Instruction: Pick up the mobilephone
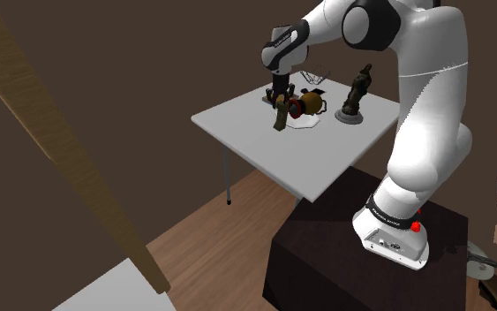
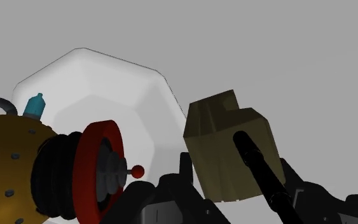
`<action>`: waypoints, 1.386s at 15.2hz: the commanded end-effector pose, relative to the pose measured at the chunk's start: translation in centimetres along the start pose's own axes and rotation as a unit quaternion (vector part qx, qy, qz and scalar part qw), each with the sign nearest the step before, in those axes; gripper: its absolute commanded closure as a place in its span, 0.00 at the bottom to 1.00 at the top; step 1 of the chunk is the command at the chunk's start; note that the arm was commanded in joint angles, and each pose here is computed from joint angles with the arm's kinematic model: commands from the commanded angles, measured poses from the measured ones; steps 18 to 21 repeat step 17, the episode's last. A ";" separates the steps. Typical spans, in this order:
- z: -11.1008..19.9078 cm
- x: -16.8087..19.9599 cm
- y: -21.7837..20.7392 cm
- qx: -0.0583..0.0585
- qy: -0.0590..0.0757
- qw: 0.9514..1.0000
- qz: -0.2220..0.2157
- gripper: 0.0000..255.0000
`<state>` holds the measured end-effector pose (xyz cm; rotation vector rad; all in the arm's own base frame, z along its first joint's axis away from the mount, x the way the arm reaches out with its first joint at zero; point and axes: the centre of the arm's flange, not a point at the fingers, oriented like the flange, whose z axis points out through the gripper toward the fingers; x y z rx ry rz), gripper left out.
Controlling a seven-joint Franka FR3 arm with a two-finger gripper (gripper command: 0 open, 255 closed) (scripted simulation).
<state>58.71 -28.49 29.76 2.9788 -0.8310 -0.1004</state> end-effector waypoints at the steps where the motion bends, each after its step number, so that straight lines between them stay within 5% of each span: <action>1: -0.4 0.0 0.0 0.000 -0.001 1.000 0.000 1.00; 15: -7.8 -0.4 0.5 0.000 -0.001 1.000 0.000 1.00; 21: -7.9 -0.4 0.5 0.000 -0.001 1.000 0.000 1.00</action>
